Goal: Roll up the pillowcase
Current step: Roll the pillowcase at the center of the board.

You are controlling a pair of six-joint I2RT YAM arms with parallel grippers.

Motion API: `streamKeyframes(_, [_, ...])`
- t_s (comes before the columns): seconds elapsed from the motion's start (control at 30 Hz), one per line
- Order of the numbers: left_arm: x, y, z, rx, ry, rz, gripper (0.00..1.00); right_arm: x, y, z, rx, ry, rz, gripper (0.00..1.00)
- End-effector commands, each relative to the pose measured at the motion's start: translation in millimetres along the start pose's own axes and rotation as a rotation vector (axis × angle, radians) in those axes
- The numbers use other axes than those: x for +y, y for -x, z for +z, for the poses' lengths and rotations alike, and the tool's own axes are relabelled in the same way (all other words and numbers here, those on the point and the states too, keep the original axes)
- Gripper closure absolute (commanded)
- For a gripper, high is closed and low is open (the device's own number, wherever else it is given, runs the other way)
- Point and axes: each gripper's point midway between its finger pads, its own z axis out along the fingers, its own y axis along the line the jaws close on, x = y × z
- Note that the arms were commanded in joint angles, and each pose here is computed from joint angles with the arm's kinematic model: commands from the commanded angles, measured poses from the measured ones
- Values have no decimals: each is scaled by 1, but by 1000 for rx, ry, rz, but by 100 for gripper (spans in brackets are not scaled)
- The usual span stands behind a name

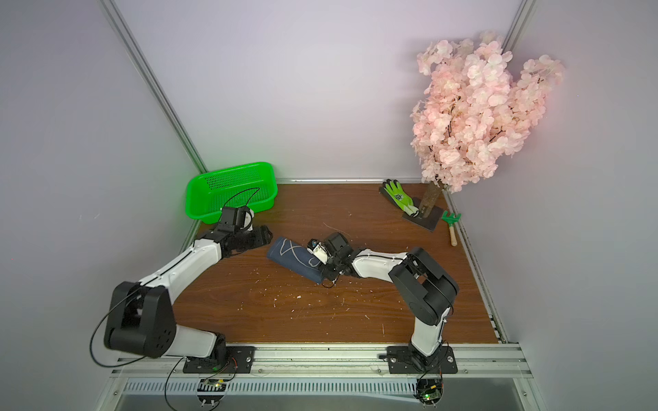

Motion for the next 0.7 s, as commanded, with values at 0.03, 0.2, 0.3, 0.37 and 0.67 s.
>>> streamKeyframes(0.03, [-17, -46, -1, -31, -69, -324, 22, 11, -24, 7, 92, 44, 39, 61])
streamKeyframes(0.2, [-37, -86, 1, -32, -188, -465, 22, 12, -23, 6, 85, 49, 47, 62])
streamKeyframes(0.3, [-39, -99, 7, -44, -228, -528, 21, 11, -23, 6, 86, 47, 45, 62])
streamKeyframes(0.37, [-37, -103, 11, -49, -235, -527, 21, 11, -22, 5, 82, 43, 44, 62])
streamKeyframes(0.67, [-45, -112, 29, -42, -359, -642, 21, 8, -22, 4, 79, 32, 44, 62])
